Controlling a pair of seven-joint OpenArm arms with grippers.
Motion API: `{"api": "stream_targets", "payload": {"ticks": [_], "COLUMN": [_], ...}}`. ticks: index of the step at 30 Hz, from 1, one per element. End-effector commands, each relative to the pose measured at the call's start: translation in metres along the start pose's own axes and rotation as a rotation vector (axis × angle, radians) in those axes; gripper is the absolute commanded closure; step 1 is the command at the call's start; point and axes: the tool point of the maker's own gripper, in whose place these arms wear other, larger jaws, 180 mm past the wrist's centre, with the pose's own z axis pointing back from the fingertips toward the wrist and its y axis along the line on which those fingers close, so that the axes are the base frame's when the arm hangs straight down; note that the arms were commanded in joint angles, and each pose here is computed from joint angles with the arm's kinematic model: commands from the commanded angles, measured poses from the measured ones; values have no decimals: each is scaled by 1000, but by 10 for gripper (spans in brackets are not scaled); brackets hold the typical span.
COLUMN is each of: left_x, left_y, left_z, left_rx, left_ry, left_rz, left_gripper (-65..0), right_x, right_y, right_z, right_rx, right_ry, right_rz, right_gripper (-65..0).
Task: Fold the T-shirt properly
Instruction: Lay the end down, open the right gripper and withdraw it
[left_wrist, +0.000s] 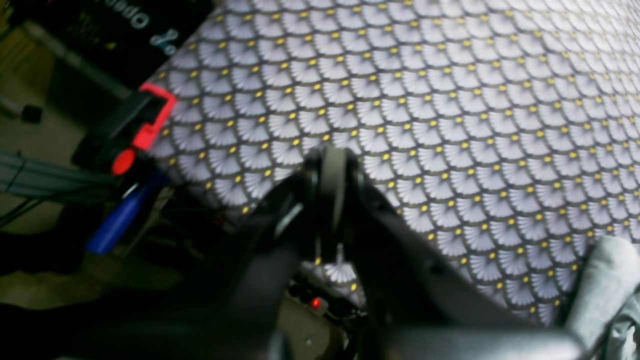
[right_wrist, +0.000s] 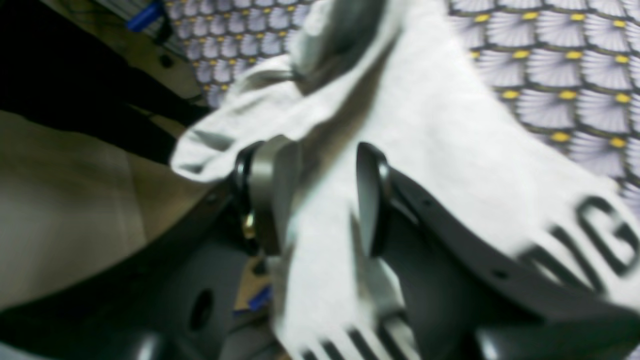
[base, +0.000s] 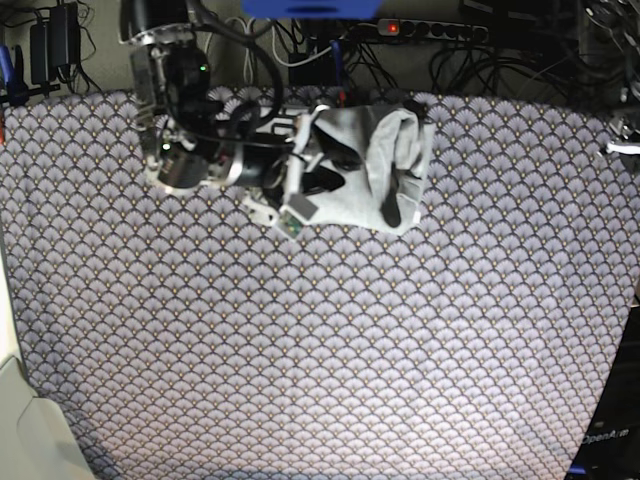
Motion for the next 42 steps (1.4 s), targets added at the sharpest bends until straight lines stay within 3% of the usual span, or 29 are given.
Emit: {"api": "stream_targets", "payload": {"ticks": [1, 11, 20, 30, 42], "left_x": [11, 6, 2, 4, 4], "left_y": [-1, 0, -1, -2, -3], "left_z": [3, 4, 4, 3, 3], "left_rx": [-5, -2, -4, -7, -8], "left_ry": [-37, -26, -21, -24, -27], "left_rz": [-14, -10, 1, 2, 3], "left_gripper": [-4, -4, -4, -4, -4], "right_x": [12, -9, -38, -49, -49], "right_y": [0, -20, -38, -64, -99], "right_z": [5, 19, 9, 30, 62], "right_rx": [1, -44, -38, -94, -209], "right_ry": [-39, 30, 33, 58, 28], "right_rz": [22, 44, -72, -50, -92], "right_gripper": [-240, -240, -239, -239, -239]}}
